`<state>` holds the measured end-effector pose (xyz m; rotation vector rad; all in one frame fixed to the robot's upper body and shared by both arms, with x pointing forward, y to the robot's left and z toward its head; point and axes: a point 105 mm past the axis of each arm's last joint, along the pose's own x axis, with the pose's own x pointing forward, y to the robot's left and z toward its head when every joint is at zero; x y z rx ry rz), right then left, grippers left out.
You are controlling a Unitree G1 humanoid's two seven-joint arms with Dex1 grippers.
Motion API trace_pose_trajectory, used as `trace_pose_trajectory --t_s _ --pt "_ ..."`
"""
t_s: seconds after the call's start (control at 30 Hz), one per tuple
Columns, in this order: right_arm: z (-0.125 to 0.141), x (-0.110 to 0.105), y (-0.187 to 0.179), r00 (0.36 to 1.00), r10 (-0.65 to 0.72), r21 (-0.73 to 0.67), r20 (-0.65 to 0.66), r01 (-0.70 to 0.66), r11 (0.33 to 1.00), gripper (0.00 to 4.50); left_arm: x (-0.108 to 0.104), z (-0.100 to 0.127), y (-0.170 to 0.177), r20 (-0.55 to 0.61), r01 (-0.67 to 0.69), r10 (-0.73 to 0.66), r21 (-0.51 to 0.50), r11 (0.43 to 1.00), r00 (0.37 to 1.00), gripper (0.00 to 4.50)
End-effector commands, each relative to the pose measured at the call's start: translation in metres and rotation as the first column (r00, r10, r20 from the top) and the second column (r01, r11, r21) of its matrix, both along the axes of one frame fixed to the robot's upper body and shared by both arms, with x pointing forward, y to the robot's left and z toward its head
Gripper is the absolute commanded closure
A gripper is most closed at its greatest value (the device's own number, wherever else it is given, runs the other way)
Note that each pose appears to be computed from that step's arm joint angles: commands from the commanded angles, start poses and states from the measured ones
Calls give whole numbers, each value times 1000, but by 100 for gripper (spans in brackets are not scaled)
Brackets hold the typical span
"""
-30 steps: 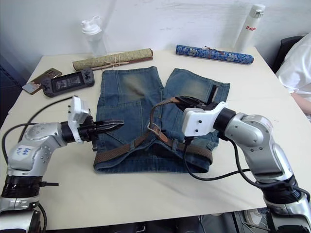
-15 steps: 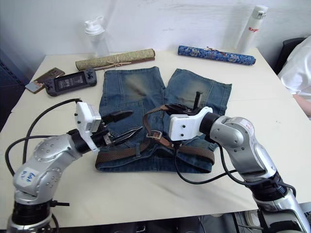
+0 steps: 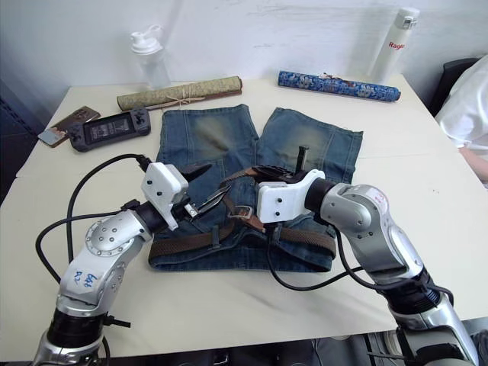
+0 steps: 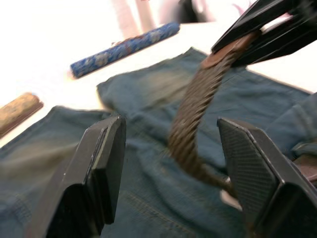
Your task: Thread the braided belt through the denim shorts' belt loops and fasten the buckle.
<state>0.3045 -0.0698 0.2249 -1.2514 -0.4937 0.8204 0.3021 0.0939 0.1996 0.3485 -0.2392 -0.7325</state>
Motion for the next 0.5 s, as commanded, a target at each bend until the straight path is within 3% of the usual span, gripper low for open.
trace_pose_trajectory --t_s 0.03,0.13,0.17,0.27,0.5 --pt "11 -8 8 998 38 9 49 -39 999 450 -1 8 -6 45 15 -14 -15 1000 999 207" --pt "11 -9 8 998 36 12 50 -37 999 450 -2 10 -9 48 34 -33 -26 999 998 311" --pt "11 -9 8 998 36 13 50 -36 999 450 -3 10 -9 50 40 -39 -23 999 998 363" --pt "11 -8 7 998 31 17 50 -31 999 450 -6 11 -10 46 51 -49 -41 998 998 449" --pt "11 -4 5 1000 -4 84 -4 4 996 450 -6 9 -9 37 62 -60 -35 997 998 449"
